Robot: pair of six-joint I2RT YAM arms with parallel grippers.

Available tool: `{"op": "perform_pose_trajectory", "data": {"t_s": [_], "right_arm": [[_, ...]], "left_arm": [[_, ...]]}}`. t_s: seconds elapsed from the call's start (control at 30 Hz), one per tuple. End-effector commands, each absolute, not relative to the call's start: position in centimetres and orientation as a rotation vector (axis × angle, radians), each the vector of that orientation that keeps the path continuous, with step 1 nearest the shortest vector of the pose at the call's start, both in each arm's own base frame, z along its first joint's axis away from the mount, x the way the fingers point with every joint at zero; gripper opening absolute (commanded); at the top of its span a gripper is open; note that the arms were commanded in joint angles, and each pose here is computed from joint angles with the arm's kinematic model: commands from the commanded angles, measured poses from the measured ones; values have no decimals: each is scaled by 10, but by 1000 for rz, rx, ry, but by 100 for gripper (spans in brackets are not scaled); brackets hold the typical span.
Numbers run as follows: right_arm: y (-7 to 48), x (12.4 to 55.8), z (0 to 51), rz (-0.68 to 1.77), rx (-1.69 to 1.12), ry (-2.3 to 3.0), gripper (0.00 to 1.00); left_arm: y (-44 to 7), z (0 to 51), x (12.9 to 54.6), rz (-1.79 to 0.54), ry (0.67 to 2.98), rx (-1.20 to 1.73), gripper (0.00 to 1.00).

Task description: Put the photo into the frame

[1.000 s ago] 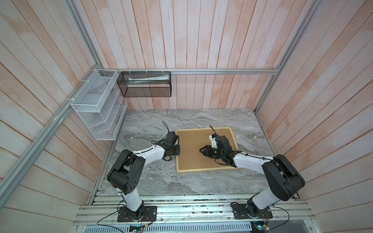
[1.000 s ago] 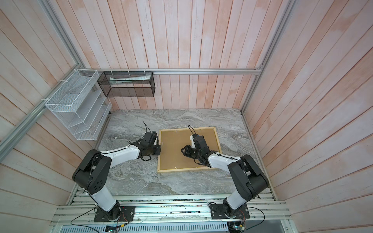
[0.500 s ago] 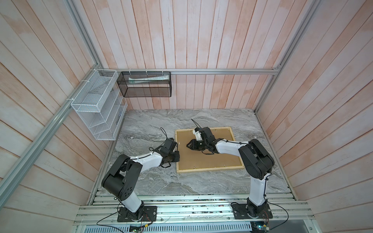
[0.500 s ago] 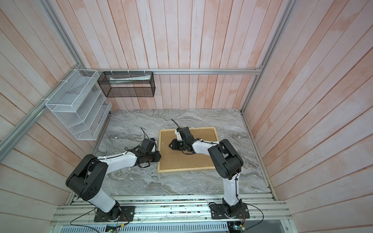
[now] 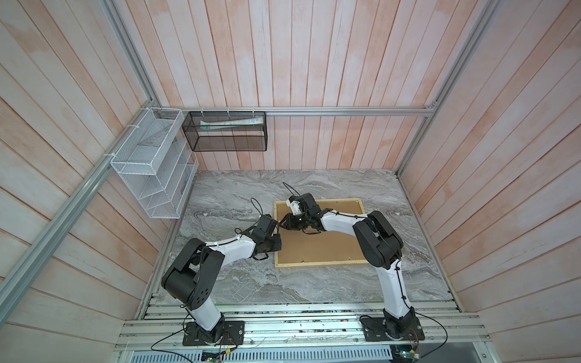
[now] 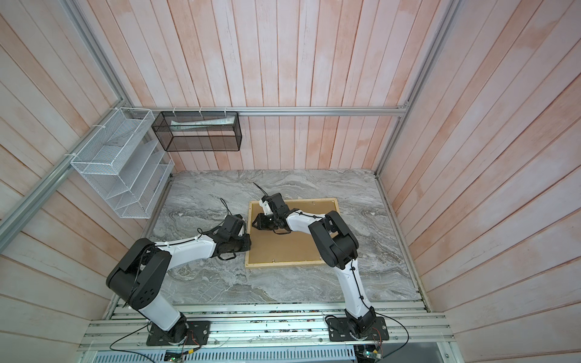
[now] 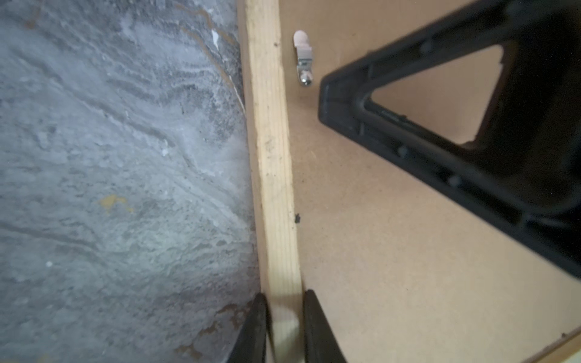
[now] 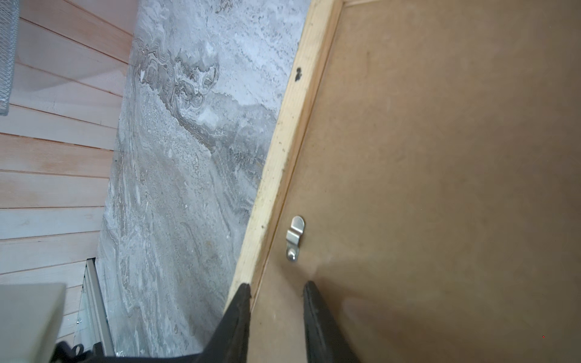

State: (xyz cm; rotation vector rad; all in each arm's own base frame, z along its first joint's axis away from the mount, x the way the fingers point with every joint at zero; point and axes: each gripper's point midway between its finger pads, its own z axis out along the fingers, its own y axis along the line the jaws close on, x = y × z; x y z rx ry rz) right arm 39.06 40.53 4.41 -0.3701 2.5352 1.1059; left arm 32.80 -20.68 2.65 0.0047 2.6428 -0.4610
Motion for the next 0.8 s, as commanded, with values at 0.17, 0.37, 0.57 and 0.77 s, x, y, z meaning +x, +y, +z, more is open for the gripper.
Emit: {"op": "perform_pose_trajectory", "data": {"t_s": [0.17,0.37,0.57,0.77], "right_arm": [[403,392,12,1053,-368,2625,31],[403,397,7,1056,-375,2627,31],[417,384,9,1216,-494,2594,31],[433,366,10,1419,-621,2565,31]], "left_arm": [[-198,0,313,-395,2730,43,15],[-199,1,312,-407,2728,63,14],[-200,1,310,-410,2730,107,14],[-203,1,311,-426,2732,119,13]]}}
